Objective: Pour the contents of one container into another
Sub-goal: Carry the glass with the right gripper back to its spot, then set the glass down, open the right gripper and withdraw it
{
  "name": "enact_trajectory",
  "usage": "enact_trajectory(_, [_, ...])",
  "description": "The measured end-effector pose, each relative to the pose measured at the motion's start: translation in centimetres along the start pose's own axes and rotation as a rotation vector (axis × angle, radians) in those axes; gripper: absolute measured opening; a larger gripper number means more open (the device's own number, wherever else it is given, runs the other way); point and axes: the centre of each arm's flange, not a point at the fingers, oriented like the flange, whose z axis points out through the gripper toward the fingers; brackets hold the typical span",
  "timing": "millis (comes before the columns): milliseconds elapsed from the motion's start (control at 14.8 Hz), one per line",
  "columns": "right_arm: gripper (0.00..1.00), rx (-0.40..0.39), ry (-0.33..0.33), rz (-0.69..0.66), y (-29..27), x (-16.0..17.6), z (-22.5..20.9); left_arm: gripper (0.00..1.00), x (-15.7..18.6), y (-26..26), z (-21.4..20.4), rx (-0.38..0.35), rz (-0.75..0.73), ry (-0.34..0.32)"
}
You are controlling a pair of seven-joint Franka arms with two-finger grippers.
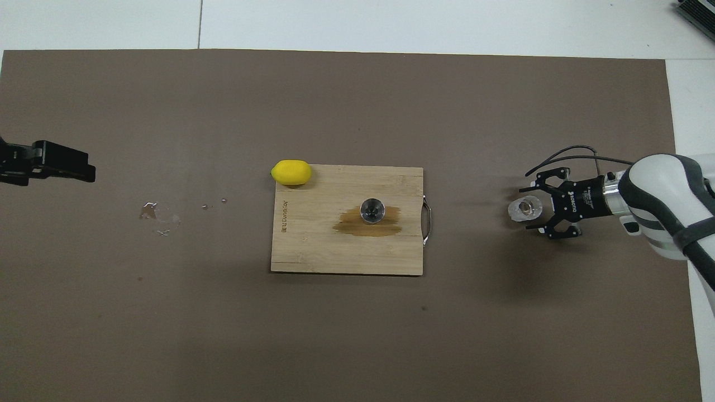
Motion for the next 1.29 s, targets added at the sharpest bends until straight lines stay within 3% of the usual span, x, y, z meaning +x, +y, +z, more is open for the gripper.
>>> enact_trajectory(68, [0.99, 0.021, 0.009, -0.040, -0.2, -1.0, -1.3, 1.00, 0.0, 0.0, 0.0, 0.000, 0.000, 0.000])
enact_trajectory(203, [1.00, 0.039, 0.049, -0.136, -0.3, -3.4, -4.3, 1.00, 0.0, 0.0, 0.0, 0.000, 0.000, 0.000])
enact_trajectory(339, [1.00, -0.008, 0.123, -0.282, 0.3, -5.7, -6.8, 1.00, 0.0, 0.0, 0.0, 0.000, 0.000, 0.000])
enact_trajectory(609, [1.00, -0.223, 0.340, -0.732, 0.7, -11.5, -9.3, 1.00, 0.0, 0.0, 0.0, 0.000, -0.001, 0.000])
enact_trajectory(812, [1.00, -0.371, 0.460, -0.971, 0.3, -17.2, -10.1, 1.00, 0.0, -0.1, 0.0, 0.000, -0.001, 0.000])
enact_trajectory(948, [1.00, -0.435, 0.510, -1.046, -0.3, -20.6, -11.4, 1.00, 0.0, -0.1, 0.0, 0.000, -0.001, 0.000])
enact_trajectory(1286, [1.00, -0.433, 0.543, -1.095, -1.7, -25.7, -16.8, 1.00, 0.0, -0.1, 0.0, 0.001, -0.002, 0.000])
